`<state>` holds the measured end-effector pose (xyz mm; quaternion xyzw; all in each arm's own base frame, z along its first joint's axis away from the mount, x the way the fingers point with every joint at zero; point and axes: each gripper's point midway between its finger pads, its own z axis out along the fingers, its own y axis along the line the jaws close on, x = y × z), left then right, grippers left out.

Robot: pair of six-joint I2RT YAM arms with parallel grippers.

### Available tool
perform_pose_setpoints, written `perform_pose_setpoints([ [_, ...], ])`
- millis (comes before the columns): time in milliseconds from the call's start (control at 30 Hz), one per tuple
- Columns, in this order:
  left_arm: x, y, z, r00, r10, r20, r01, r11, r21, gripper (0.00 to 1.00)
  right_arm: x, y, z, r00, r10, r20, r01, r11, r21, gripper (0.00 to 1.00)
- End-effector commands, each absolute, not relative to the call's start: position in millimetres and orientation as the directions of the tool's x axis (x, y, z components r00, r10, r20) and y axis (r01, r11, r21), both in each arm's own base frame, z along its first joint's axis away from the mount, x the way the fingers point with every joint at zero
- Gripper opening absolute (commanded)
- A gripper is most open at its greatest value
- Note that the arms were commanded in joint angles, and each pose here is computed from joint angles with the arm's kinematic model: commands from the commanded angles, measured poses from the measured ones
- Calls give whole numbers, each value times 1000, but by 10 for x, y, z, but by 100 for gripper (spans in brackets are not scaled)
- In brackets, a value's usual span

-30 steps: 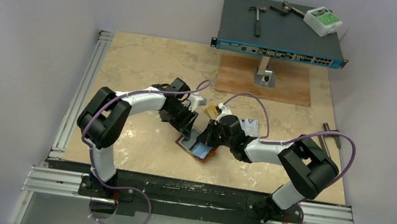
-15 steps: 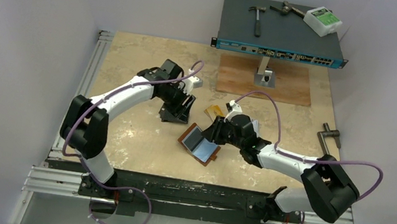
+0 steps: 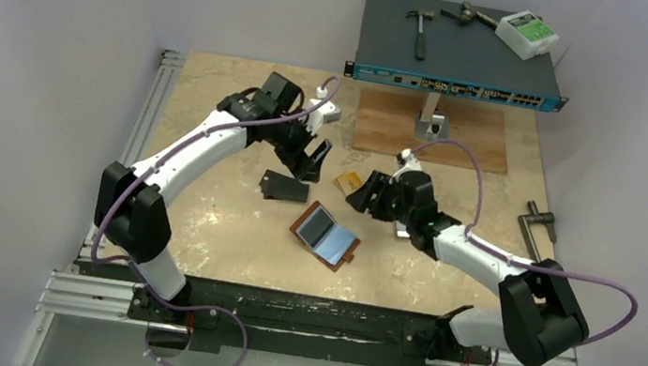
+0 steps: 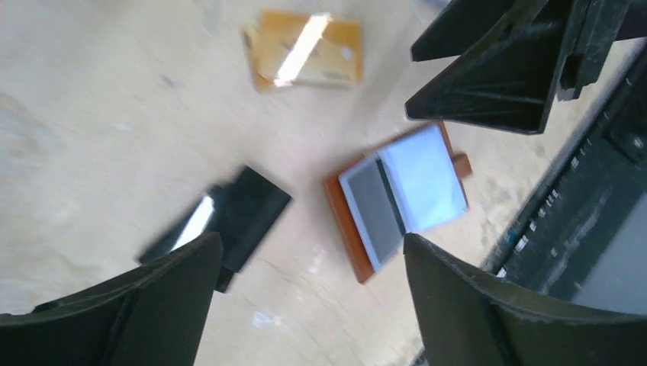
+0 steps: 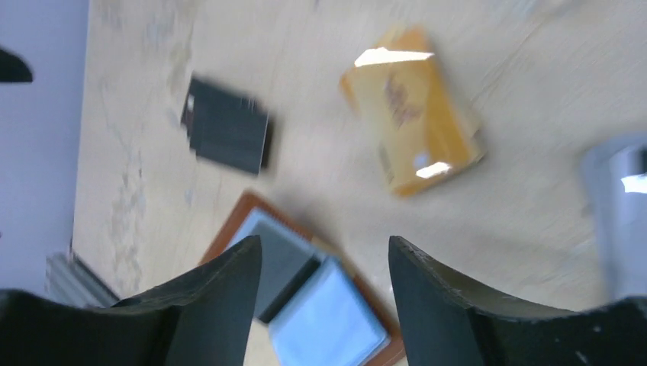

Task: Put the credit cards into the card holder
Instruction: Pick up the credit card from the center of the board.

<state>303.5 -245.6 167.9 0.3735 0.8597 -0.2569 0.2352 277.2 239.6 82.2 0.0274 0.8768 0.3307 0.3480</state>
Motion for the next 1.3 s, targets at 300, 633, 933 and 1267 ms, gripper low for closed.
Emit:
perform_pose_setpoints([
  [300, 3500, -2241, 1943, -277, 665, -694, 898, 436, 59, 100, 3720, 2127, 1199, -660, 311, -684, -173, 822, 542, 77],
  [633, 3648, -2892, 1478, 31, 756, -654, 902, 261, 344, 97, 3989, 2143, 780, -696, 272, -665, -143, 854, 500, 78],
  [933, 3946, -3252, 1276, 26, 713, -700, 885, 308, 348, 100, 3995, 2150, 540, -721, 237, -651, -150, 864, 481, 74],
  [1267, 4094, -3483, 1061, 95, 687, -720, 883, 276, 380, 100, 3966, 2243, 565, -734, 255, -630, -168, 830, 532, 62],
])
